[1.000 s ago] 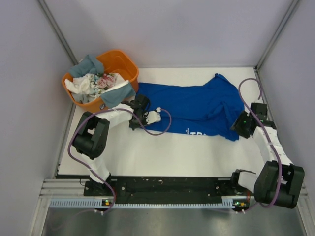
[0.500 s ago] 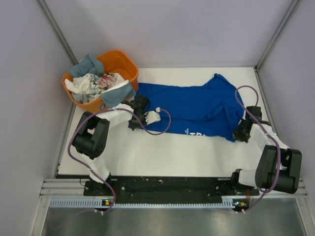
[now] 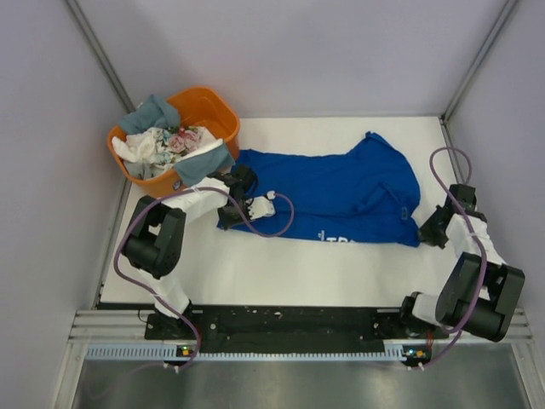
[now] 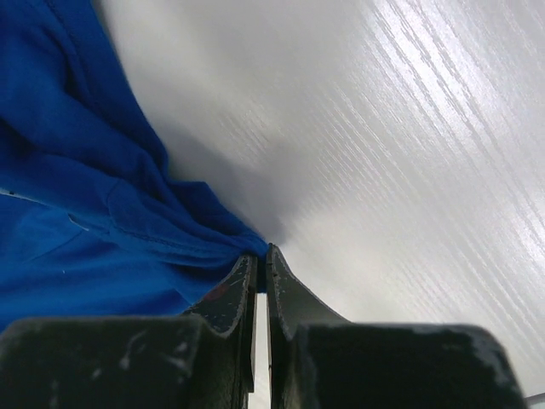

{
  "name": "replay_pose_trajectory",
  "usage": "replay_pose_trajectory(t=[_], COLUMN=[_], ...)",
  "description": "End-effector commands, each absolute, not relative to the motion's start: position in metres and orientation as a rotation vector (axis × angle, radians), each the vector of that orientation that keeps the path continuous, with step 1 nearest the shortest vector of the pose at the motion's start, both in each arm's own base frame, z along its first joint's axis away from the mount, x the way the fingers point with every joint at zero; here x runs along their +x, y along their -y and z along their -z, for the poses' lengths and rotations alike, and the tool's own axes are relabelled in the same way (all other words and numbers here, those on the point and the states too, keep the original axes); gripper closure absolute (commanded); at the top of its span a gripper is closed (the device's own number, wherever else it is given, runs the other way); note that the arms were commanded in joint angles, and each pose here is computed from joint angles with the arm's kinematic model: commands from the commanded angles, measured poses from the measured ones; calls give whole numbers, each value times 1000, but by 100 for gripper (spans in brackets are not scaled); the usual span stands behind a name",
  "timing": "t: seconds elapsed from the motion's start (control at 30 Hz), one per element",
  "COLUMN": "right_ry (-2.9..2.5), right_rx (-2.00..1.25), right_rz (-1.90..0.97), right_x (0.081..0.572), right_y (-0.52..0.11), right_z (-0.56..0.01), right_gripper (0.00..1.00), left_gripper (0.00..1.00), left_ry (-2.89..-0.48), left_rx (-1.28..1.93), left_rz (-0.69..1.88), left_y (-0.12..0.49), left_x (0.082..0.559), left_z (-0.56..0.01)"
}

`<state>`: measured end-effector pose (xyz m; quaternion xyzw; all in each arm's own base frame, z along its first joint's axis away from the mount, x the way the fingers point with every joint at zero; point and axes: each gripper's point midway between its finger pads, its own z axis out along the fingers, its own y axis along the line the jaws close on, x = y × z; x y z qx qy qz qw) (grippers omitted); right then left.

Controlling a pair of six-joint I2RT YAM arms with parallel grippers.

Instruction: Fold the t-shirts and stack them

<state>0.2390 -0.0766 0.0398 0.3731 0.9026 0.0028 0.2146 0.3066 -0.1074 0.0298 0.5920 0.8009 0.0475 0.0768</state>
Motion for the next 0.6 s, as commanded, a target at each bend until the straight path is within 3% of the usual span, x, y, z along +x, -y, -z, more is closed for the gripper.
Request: replay_pose_trajectory(t=[0.0,0.17,0.37,0.5,0.57], right_ry=[-2465,-2414,-2460,-2448,-2440], right_rx=[1024,1109,1139,1155,1149], right_rz=[49,59,26,46,43], right_x=[248,246,243,244,247], right_y=[92,110,106,109,111], right_z=[-53,-53,-38,-36,-38], right_gripper=[99,100,100,86,80], left_gripper=[100,100,100,100,89], left_ry=[-2477,-2514,-2540,-2524,-2516], left_rx=[1839,1934,1971,1936,1912], left_rz=[69,198,153,92,128], left_y=[110,115,106,105,113], left_x=[261,221,209,219,222], left_z=[-50,-51,-45,-42,-45])
